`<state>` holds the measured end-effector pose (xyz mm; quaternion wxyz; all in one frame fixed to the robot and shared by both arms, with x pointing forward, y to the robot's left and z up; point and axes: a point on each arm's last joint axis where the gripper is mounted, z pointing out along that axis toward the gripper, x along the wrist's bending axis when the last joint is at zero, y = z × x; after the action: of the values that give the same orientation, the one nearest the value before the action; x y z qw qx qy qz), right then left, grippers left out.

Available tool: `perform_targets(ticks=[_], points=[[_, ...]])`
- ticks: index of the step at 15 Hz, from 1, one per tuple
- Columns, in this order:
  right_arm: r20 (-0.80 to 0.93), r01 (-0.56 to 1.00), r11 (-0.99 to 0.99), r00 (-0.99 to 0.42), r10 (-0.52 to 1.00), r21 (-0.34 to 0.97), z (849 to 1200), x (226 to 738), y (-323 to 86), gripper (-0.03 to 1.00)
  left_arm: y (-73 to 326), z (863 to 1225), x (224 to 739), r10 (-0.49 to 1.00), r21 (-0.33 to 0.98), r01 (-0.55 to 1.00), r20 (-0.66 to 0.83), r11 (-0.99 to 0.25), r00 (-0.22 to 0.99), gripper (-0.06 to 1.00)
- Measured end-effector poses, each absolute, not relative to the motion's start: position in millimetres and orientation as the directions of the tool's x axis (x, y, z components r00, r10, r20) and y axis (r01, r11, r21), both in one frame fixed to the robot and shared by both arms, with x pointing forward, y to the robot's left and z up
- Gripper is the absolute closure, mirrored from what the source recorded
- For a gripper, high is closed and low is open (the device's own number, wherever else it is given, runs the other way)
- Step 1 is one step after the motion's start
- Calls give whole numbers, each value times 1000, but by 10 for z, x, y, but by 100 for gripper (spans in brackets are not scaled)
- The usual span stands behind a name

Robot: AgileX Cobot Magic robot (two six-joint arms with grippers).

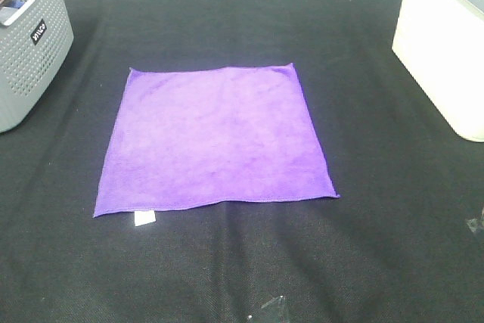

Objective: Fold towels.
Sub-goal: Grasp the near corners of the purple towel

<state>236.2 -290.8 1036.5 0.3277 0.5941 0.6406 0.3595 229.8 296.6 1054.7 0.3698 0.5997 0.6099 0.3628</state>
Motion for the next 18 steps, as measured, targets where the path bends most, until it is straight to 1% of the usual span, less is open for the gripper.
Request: perform_targets(ticks=[4, 7, 8, 18], points=[[7, 526, 36, -79, 997, 850, 10365, 2362, -2908, 17, 2967, 10547, 2298, 1000, 886, 463, -15, 17, -8, -5], [6, 526, 36, -79, 997, 850, 10365, 2362, -2909, 3, 2967, 10547, 2298, 1000, 886, 463, -15, 17, -8, -5], [6, 526, 36, -79, 997, 850, 10365, 2362, -2909, 1, 2967, 10547, 2298, 1000, 886, 463, -15, 17, -8, -5], [6, 526, 36, -79, 997, 850, 10365, 2362, -2909, 1, 2967, 10547, 2298, 1000, 886, 463, -15, 17, -8, -5]])
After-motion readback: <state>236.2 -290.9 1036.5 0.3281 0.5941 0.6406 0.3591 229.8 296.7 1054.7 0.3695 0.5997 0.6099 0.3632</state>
